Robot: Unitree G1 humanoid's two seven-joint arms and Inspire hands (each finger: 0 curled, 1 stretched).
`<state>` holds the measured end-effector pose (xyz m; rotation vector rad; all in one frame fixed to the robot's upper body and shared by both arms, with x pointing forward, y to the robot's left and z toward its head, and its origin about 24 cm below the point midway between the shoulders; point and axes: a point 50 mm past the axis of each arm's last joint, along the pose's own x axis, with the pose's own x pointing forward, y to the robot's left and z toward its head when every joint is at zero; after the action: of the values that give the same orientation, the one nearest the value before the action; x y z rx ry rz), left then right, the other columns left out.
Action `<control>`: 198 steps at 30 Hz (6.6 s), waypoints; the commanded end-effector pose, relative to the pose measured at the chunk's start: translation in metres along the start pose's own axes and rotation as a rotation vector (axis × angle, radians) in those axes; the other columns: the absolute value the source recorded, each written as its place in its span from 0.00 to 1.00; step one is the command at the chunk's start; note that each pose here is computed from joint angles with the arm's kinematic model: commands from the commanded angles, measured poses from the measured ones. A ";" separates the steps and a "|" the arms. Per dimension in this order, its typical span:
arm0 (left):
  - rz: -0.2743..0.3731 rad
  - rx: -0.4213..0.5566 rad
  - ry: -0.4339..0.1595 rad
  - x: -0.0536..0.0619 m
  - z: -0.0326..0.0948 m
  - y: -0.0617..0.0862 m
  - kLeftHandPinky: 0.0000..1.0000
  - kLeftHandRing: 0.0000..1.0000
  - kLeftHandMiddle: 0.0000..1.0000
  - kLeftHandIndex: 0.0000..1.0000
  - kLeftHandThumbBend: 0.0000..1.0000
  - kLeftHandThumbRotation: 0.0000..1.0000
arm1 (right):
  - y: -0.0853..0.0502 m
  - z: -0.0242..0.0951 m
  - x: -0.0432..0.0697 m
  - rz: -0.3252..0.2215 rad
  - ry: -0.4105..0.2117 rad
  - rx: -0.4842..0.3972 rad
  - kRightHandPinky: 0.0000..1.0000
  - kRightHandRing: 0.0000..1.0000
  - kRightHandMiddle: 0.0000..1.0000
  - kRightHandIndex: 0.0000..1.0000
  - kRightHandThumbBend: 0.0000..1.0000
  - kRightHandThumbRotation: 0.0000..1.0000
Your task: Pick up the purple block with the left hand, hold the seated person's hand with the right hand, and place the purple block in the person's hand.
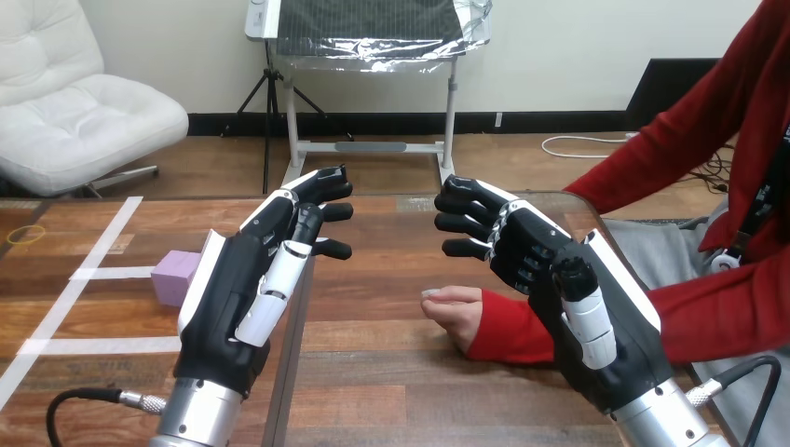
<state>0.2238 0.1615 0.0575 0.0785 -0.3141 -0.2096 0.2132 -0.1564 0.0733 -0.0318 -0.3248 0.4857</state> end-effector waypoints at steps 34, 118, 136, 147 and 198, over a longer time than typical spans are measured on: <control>0.000 0.547 0.048 0.088 -0.008 0.055 0.79 0.90 0.92 0.90 0.62 0.78 | -0.006 0.019 0.011 0.038 -0.082 -0.055 0.78 0.85 0.86 0.85 0.91 1.00; 0.048 1.258 0.690 0.144 -0.025 0.119 0.88 0.93 0.93 0.90 0.64 0.67 | -0.003 0.026 0.006 0.052 -0.078 -0.042 0.79 0.84 0.85 0.84 0.92 1.00; 0.029 1.292 0.757 0.139 -0.029 0.122 0.92 0.95 0.95 0.93 0.64 0.67 | -0.003 0.028 0.005 0.055 -0.087 -0.056 0.77 0.82 0.83 0.83 0.92 1.00; 0.003 1.287 0.800 0.137 -0.032 0.122 0.92 0.95 0.95 0.93 0.65 0.71 | -0.003 0.028 0.004 0.058 -0.092 -0.063 0.75 0.81 0.82 0.83 0.91 1.00; -0.171 1.214 0.923 0.124 -0.054 0.105 0.93 0.93 0.93 0.91 0.66 0.79 | 0.001 0.041 0.004 0.057 -0.148 -0.061 0.70 0.77 0.78 0.78 0.95 1.00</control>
<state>0.3676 0.2473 0.0430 1.3554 0.5694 -0.1090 0.2028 -0.1553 0.0974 -0.0734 -0.3992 0.5446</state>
